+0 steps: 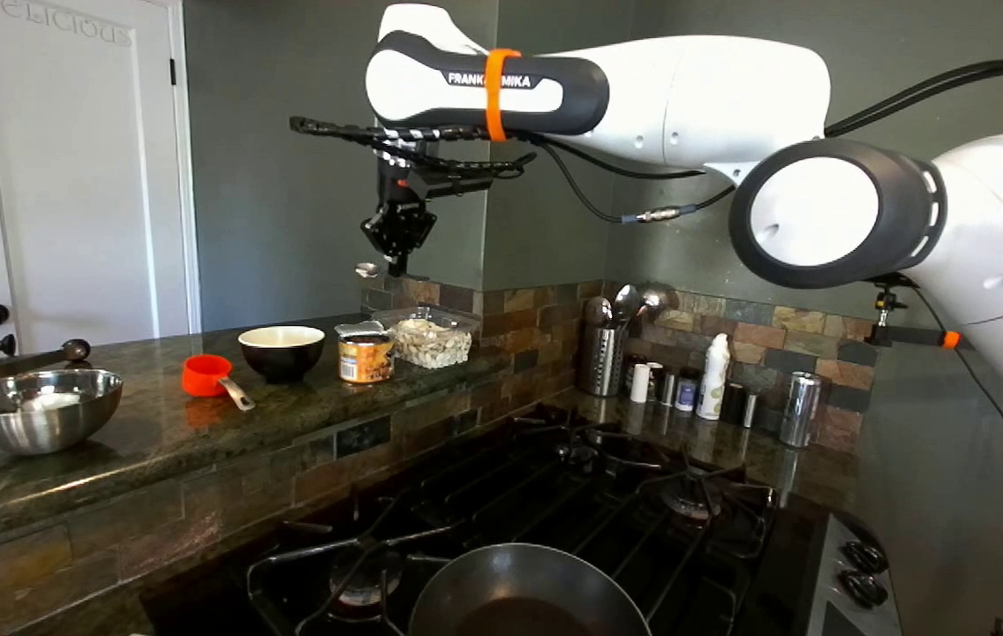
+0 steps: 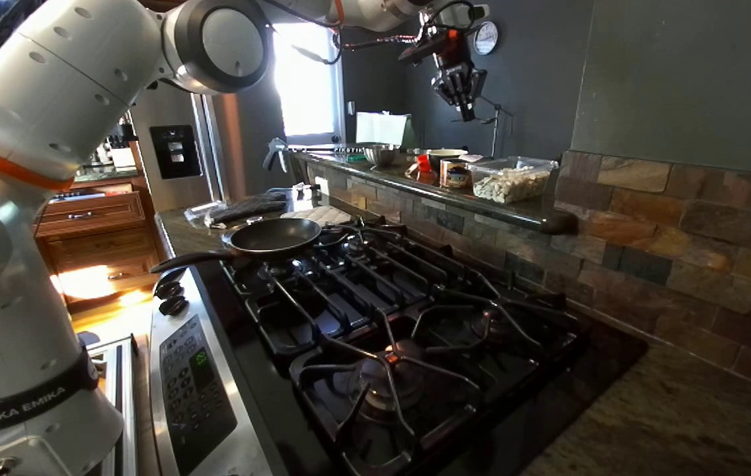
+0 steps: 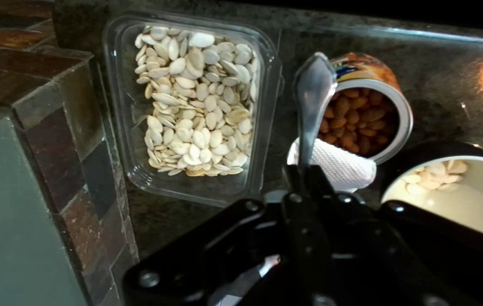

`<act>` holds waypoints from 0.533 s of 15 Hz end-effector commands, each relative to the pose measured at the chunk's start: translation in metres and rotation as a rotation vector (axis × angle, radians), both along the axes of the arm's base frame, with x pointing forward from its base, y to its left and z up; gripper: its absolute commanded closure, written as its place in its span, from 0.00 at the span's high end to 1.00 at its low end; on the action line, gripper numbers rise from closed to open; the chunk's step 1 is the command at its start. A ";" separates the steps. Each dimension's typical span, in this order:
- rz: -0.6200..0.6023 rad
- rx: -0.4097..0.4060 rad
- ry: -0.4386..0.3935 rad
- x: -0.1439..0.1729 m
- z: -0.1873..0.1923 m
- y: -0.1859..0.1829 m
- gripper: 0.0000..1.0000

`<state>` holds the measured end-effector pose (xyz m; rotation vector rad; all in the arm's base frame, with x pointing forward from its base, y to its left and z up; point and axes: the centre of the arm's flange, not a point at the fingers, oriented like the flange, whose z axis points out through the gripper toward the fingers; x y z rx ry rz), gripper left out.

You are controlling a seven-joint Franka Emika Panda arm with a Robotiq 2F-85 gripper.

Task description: Put a spoonful of the clear lunchbox's contents into the black bowl

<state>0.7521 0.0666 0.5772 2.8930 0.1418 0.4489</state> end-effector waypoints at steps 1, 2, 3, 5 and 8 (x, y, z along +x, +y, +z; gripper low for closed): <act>0.036 -0.004 0.006 -0.025 -0.014 0.027 0.02; 0.046 -0.013 0.009 -0.023 -0.016 0.035 0.02; 0.056 -0.017 0.017 -0.022 -0.017 0.041 0.02; 0.070 -0.044 0.031 -0.017 -0.023 0.054 0.02; 0.088 -0.095 0.044 -0.011 -0.030 0.068 0.02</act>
